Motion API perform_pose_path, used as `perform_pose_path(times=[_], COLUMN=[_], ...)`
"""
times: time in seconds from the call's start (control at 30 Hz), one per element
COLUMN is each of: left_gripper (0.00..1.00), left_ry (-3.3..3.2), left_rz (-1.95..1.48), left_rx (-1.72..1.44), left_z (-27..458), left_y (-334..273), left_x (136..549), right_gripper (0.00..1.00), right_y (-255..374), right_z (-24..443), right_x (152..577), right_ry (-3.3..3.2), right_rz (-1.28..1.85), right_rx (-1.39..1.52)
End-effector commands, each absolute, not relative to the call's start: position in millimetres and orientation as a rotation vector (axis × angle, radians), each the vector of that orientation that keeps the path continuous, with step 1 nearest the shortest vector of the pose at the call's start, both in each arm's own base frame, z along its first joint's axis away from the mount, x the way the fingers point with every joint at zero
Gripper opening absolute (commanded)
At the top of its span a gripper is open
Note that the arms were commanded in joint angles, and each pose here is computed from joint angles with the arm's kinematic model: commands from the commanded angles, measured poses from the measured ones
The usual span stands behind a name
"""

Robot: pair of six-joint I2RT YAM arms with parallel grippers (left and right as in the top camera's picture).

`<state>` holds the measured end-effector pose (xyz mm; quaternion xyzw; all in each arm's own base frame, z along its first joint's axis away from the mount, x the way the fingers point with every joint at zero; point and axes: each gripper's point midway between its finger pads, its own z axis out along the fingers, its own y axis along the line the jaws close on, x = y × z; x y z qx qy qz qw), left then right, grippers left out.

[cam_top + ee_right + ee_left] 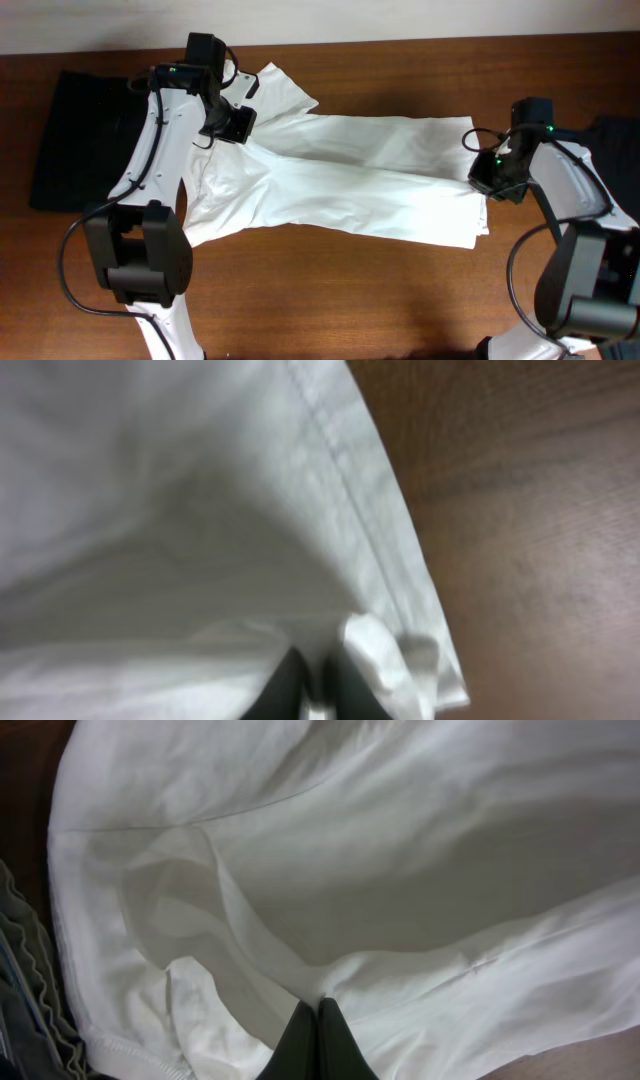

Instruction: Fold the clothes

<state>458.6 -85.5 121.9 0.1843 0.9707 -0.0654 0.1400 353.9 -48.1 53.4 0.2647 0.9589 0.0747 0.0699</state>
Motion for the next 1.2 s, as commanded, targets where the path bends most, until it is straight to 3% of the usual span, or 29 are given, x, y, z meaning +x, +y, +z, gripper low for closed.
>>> perform_pose_path(times=[0.0,0.1,0.27,0.43,0.6,0.77,0.8,0.83,0.93,0.97,1.07,1.17], left_gripper=[0.07,0.26,0.49,0.51,0.5,0.5,0.5,0.5,0.5,0.5,0.51,0.5], left_ry=[2.767,2.77,2.782,2.925,2.926,2.958,2.963,2.974,3.003,3.021,3.079,3.169], left_rz=[-0.199,-0.184,-0.11,-0.122,-0.09,-0.061,-0.065,-0.071,-0.08,-0.082,-0.17,-0.27], left_rx=[0.564,0.562,0.551,0.551,0.515,0.391,0.365,0.333,0.312,0.314,0.317,0.279], left_z=[132,132,131,117,68,61,61,61,60,60,58,47], left_y=[-91,-89,-80,-75,-61,-35,-29,-22,-16,-16,-24,-33], left_x=[462,462,462,430,432,431,430,429,422,418,401,375], right_gripper=[0.49,0.59,0.59,0.67,0.6,0.6,0.57,0.43,0.18,0.04,0.04,0.04], right_y=[-56,-66,-54,-63,-52,-42,-40,-37,-40,-44,-71,-65], right_z=[46,53,73,65,44,30,23,16,6,6,17,24], right_x=[363,361,323,283,277,262,260,260,261,262,256,257], right_ry=[2.858,2.844,2.982,3.134,3.13,3.173,3.168,3.156,3.123,3.116,3.103,3.112], right_rz=[0.19,0.191,0.384,0.218,0.3,0.356,0.363,0.39,0.368,0.343,0.209,0.294], right_rx=[0.794,0.834,0.815,0.874,0.881,0.852,0.853,0.857,0.888,0.9,1.056,1.042])
